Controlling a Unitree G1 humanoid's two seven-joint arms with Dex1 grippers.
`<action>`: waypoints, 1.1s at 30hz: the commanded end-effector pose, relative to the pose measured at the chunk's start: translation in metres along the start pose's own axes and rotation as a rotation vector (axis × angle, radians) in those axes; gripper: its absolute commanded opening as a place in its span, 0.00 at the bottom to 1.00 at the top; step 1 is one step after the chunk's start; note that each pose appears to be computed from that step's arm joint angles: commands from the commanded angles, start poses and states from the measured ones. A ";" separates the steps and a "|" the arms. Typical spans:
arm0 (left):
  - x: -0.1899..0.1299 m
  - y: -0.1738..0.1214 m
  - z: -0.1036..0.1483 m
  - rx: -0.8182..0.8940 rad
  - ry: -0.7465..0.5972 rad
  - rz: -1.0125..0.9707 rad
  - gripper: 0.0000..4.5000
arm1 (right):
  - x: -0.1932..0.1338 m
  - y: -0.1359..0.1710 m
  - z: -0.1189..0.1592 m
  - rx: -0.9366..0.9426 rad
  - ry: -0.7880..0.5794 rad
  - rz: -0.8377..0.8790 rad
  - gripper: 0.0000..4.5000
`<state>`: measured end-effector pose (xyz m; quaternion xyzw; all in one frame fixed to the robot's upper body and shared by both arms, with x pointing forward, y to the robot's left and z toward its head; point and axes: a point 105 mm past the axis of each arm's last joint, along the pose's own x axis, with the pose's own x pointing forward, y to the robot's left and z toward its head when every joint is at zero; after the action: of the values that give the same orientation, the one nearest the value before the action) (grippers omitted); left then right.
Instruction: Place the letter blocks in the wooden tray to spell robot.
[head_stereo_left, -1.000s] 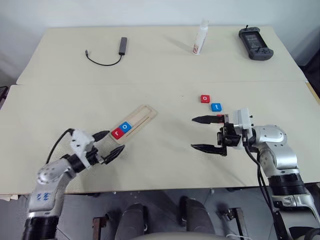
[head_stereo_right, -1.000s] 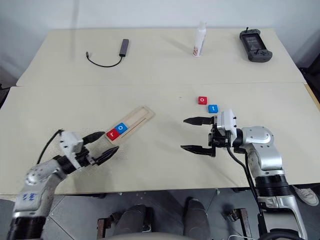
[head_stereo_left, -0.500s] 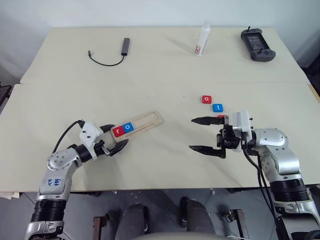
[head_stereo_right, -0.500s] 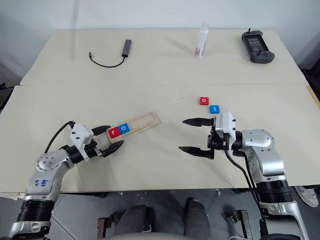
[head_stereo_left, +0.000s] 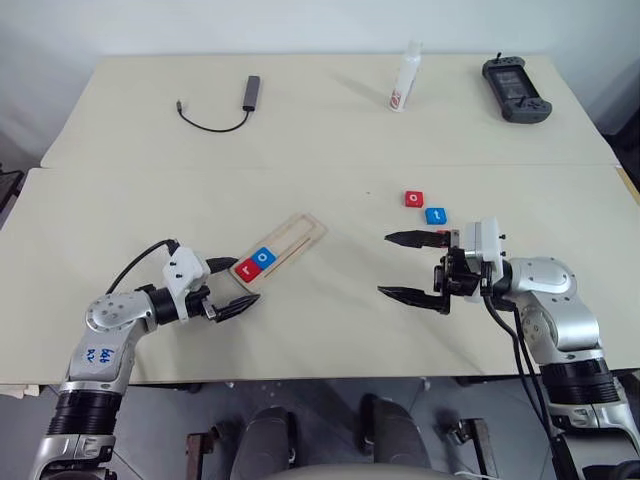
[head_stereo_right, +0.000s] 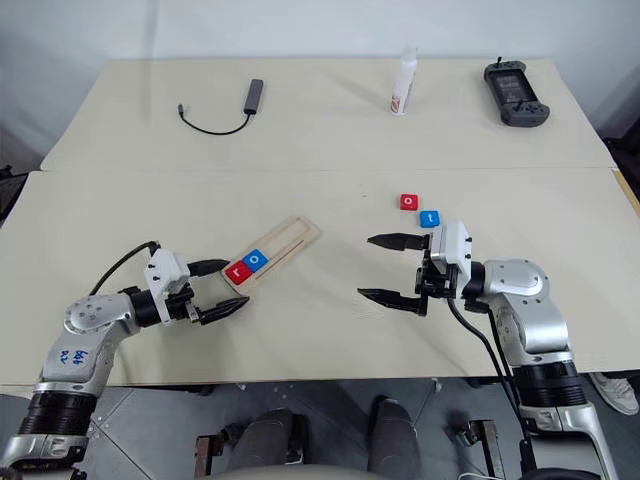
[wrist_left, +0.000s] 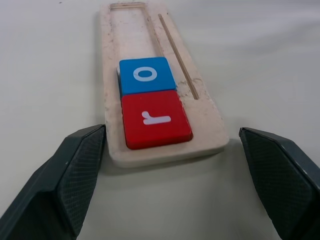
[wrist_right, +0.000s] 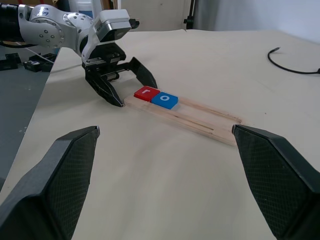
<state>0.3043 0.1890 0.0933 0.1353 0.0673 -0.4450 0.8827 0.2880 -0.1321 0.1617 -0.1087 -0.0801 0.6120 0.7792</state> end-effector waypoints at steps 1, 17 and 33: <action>0.008 -0.006 -0.017 -0.047 0.050 -0.001 1.00 | -0.005 -0.001 0.013 -0.060 -0.022 -0.022 0.99; 0.015 -0.005 -0.015 -0.050 0.014 0.041 0.76 | -0.007 -0.005 0.015 -0.071 -0.019 -0.030 1.00; 0.096 -0.039 0.036 0.304 -0.030 -0.432 0.76 | -0.092 0.015 0.015 -0.059 0.174 -0.271 1.00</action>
<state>0.3286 0.0844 0.1007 0.2206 0.0121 -0.6238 0.7497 0.2530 -0.2129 0.1569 -0.1570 -0.0214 0.4987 0.8522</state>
